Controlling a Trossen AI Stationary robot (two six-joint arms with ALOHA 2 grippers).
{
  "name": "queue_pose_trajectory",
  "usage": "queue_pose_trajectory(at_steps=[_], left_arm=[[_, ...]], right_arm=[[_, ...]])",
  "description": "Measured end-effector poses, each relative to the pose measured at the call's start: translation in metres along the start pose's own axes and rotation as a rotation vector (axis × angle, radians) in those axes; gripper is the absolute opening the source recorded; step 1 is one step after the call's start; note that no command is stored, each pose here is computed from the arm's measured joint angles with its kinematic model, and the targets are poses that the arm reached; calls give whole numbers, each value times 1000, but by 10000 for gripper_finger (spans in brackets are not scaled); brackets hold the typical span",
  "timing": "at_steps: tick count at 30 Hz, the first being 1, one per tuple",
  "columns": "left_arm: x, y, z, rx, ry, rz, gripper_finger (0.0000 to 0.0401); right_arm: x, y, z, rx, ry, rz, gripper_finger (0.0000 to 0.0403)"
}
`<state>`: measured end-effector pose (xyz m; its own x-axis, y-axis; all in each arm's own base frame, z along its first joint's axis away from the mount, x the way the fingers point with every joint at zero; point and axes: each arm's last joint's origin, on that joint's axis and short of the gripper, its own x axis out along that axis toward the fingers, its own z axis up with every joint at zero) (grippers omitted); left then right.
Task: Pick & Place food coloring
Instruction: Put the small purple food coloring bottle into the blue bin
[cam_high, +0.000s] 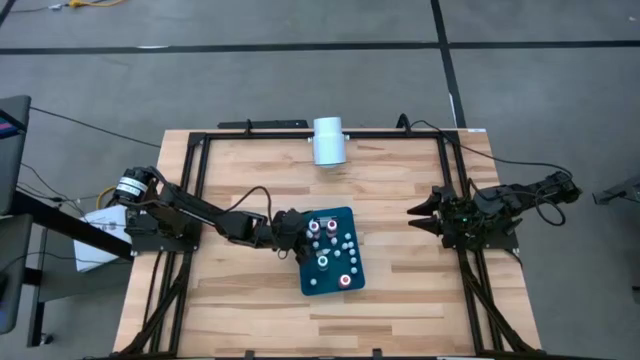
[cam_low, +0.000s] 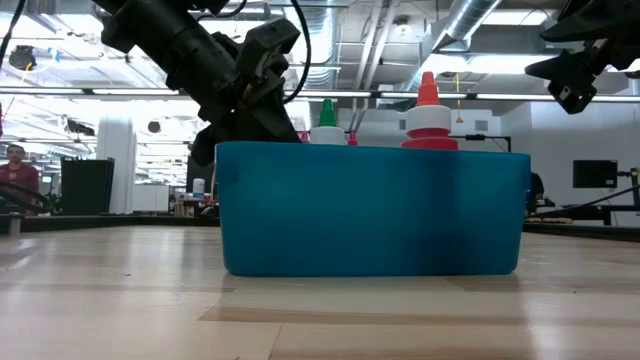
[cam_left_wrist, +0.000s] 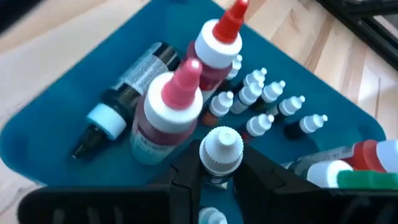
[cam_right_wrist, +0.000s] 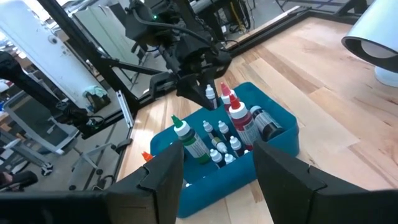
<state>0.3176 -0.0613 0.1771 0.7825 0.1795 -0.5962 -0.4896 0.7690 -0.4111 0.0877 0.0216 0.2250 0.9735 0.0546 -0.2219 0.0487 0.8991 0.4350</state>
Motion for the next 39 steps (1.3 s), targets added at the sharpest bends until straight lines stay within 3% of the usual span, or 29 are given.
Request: queue_pose_trajectory(at_steps=[12,17,39], left_arm=[[5,5,-8,-46,41,46,61],[16,3,-14,-89,74,12,61],[21,0,-15,-3,137,17,61]], right_arm=[[0,0,0,0,0,0,182],[0,0,0,2,-5,3,182],[0,0,0,10,-6,4,182]])
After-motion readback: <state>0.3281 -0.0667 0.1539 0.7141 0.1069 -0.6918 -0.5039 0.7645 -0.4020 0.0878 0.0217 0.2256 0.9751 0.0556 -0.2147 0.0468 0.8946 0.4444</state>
